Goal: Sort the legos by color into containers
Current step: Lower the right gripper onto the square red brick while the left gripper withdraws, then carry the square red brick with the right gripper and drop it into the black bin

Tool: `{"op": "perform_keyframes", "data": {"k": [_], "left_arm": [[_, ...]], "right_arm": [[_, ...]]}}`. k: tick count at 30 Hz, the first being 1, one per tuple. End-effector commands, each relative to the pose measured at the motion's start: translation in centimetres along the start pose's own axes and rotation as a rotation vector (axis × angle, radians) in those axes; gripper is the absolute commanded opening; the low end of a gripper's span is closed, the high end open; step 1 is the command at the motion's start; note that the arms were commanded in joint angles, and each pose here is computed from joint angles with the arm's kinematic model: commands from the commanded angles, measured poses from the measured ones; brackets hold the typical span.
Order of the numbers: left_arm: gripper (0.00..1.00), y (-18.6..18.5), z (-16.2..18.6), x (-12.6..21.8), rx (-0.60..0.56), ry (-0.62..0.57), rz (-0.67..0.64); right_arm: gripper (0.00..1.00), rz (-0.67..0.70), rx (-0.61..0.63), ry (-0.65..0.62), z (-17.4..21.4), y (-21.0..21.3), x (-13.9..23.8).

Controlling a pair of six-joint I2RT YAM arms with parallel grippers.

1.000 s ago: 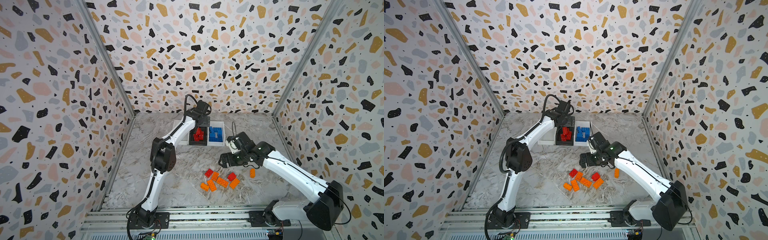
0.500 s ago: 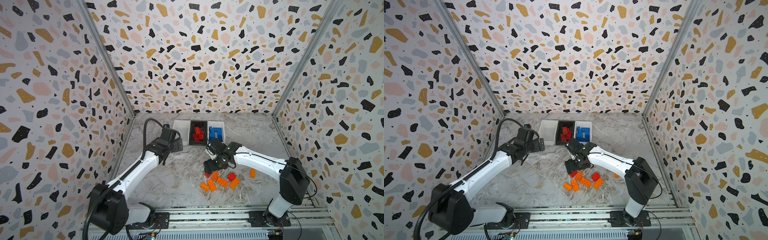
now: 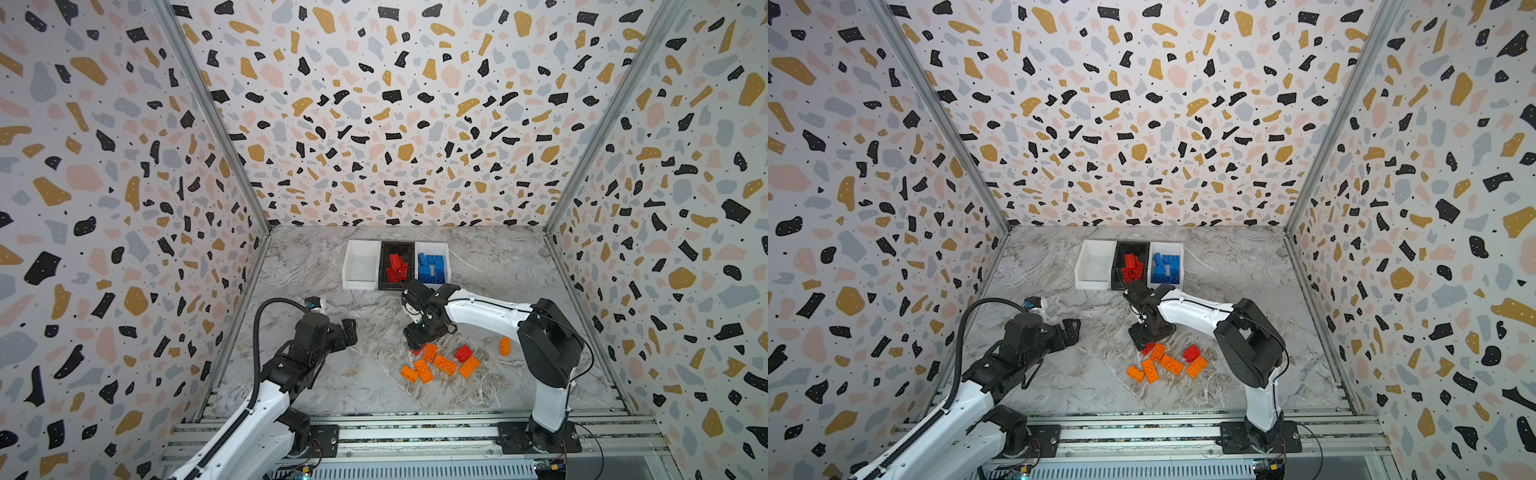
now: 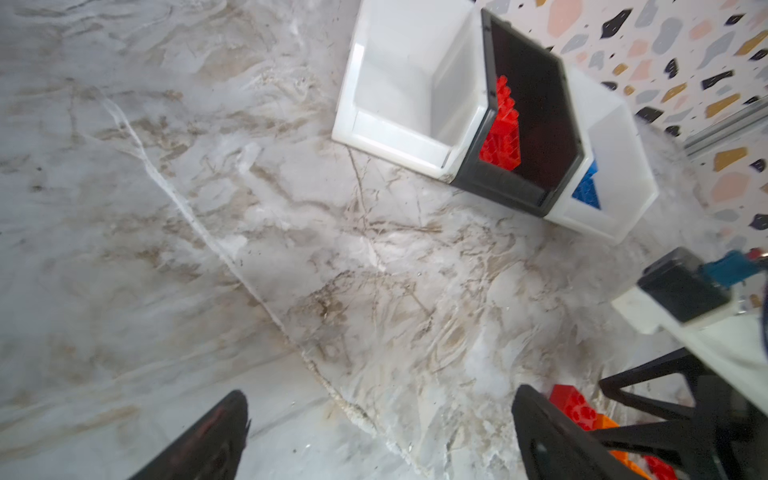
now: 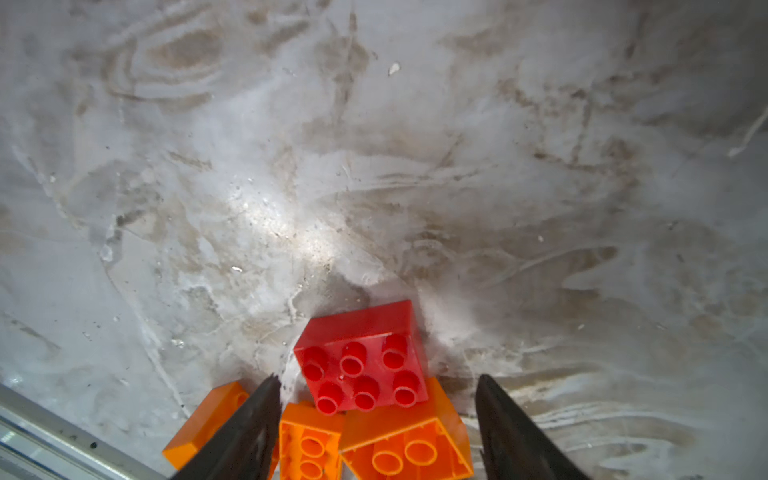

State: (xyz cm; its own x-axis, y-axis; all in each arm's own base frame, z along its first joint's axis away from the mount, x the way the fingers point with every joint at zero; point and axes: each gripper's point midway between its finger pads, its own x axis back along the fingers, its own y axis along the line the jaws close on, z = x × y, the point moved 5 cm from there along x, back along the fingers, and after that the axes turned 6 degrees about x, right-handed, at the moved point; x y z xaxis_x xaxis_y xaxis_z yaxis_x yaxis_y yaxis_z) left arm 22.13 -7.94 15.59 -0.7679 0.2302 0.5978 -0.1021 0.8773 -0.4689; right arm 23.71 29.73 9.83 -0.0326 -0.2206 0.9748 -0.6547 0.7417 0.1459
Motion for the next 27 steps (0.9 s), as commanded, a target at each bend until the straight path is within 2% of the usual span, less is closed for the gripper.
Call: {"op": "perform_keyframes", "data": {"k": [1, 27], "left_arm": [[1.0, -1.0, -0.8, -0.2, 0.015, -0.024, 0.046], [1.0, -1.2, -1.7, -0.5, -0.033, -0.024, 0.0]], "right_arm": [[0.73, -0.006, 0.027, -0.014, -0.5, 0.1, 0.6], [0.57, -0.004, 0.048, 0.042, 0.5, 0.2, -2.2]]}}
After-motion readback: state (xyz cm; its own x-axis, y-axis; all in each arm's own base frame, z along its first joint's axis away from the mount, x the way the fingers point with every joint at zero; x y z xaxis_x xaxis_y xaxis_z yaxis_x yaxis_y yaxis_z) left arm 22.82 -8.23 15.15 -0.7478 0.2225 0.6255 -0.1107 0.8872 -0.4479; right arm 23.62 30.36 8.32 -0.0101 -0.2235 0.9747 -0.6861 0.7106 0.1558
